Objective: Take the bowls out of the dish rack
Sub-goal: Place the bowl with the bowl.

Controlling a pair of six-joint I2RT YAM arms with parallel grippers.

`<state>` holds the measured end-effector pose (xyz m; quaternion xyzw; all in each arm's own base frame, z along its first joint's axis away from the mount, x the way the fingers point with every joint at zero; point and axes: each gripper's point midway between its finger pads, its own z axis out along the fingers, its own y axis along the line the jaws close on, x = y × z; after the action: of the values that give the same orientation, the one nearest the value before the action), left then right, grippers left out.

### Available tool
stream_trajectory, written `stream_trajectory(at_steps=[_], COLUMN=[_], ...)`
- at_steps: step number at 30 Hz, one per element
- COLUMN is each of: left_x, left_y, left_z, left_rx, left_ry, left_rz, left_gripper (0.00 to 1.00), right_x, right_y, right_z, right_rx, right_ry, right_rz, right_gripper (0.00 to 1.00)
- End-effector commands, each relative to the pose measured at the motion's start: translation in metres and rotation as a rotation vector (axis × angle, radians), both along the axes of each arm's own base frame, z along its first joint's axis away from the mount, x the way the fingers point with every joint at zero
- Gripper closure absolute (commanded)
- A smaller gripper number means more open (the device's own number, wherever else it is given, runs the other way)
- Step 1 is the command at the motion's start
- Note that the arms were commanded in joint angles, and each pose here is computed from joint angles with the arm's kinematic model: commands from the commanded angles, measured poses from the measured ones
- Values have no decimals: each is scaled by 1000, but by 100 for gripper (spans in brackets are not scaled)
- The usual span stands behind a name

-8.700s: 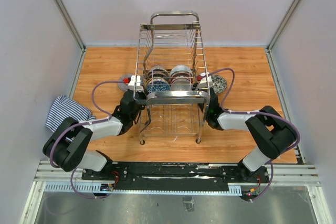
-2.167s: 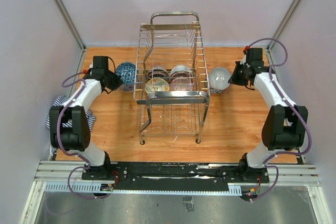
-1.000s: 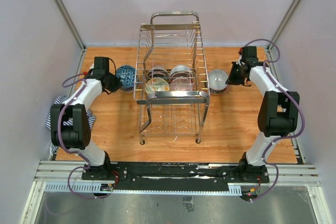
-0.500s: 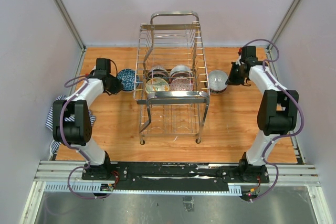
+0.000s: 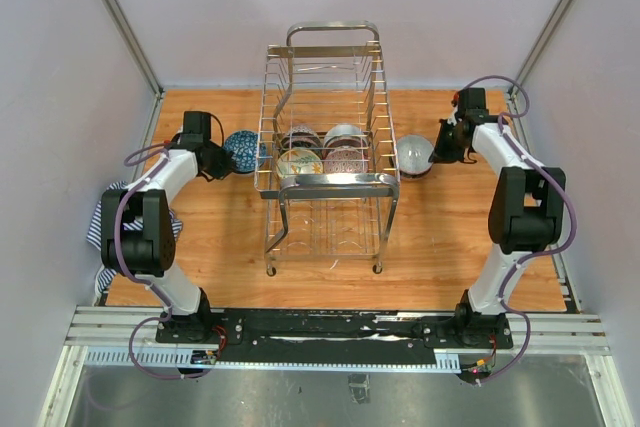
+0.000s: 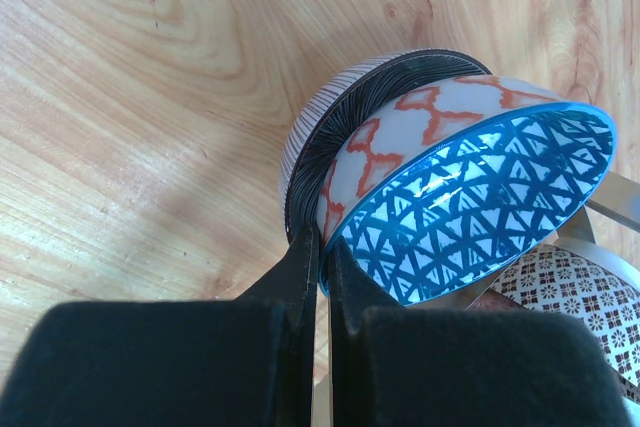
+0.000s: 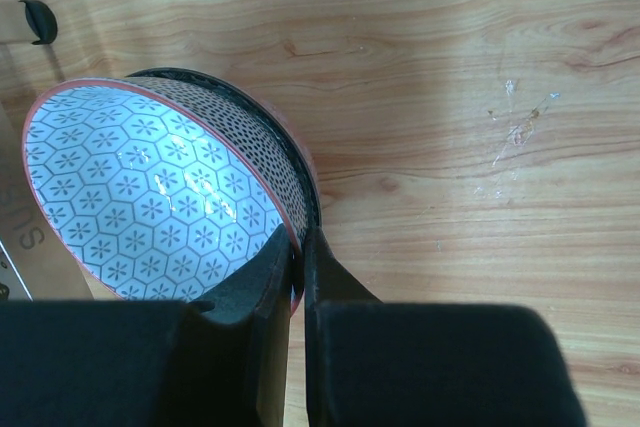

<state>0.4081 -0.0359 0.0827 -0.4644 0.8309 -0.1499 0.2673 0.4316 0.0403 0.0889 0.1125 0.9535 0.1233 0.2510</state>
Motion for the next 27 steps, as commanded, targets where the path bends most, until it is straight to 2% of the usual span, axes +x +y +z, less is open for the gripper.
stream_trajectory(at_steps=[1,17,27], left_x=[10,10,9], left_y=[1,-3,-4], left_z=[7,3,5], left_rx=[-13,-24,-31], left_ry=[-51,-48,-51], left_rz=[-5,-26,-27], left_gripper=[99,93,92], right_x=[9,9,8], right_y=[-5,-2,-2], right_z=[10,7,8], right_rx=[5,13,19], right_ry=[-21,-12,-14], right_rz=[-8,-3,-2], right_gripper=[96,86,85])
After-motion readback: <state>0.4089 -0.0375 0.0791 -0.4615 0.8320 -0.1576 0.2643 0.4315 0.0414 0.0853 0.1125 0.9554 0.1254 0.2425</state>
